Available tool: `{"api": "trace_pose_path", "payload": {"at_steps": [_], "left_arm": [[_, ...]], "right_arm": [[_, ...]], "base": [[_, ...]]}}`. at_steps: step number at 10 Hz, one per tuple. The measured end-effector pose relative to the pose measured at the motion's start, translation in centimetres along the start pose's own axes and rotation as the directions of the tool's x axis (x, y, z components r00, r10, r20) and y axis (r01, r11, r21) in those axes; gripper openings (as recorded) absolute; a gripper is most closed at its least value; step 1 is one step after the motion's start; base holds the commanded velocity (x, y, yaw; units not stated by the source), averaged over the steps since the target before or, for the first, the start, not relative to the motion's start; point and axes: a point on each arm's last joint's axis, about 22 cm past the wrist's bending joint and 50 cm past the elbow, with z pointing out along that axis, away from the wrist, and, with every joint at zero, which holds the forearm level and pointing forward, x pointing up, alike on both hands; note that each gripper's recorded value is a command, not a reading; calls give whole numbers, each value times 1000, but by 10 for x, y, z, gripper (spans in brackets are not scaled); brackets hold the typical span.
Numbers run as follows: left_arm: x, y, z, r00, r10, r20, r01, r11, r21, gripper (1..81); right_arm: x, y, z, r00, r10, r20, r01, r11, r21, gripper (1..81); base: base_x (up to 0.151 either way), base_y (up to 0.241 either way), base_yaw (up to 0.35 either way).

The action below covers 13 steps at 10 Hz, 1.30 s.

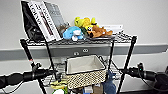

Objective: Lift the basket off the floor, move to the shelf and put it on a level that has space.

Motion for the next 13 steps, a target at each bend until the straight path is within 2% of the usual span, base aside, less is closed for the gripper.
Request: {"api": "trace_pose_path", "payload": {"at_steps": [2,4,7,9,10,12,13], "left_arm": [[-21,-4,-19,1000,-22,3,22,1000,7,811],[-58,-22,-24,998,-59,37,58,998,32,811],[-122,-51,-26,987,-139,86,132,988,73,811],[-170,-67,-30,975,-182,124,170,980,101,811],[-193,-73,-31,970,-201,136,186,976,111,811],[-251,-90,-36,953,-247,174,222,964,148,811],[-277,-98,-37,948,-262,184,233,959,163,811]], "right_arm": [[-29,9,-20,999,41,25,-40,999,-21,811],[-63,26,-36,994,91,60,-88,994,-61,811],[-117,46,-46,978,172,121,-159,982,-106,811],[-156,57,-53,960,230,161,-210,968,-137,811],[-181,66,-59,947,266,183,-237,958,-165,811],[-242,99,-75,912,342,227,-285,925,-250,811],[-268,106,-76,898,362,248,-296,917,-268,811]], "base": [[0,0,0],[0,0,0],[0,0,0],[0,0,0],[0,0,0],[0,0,0],[0,0,0]]}}
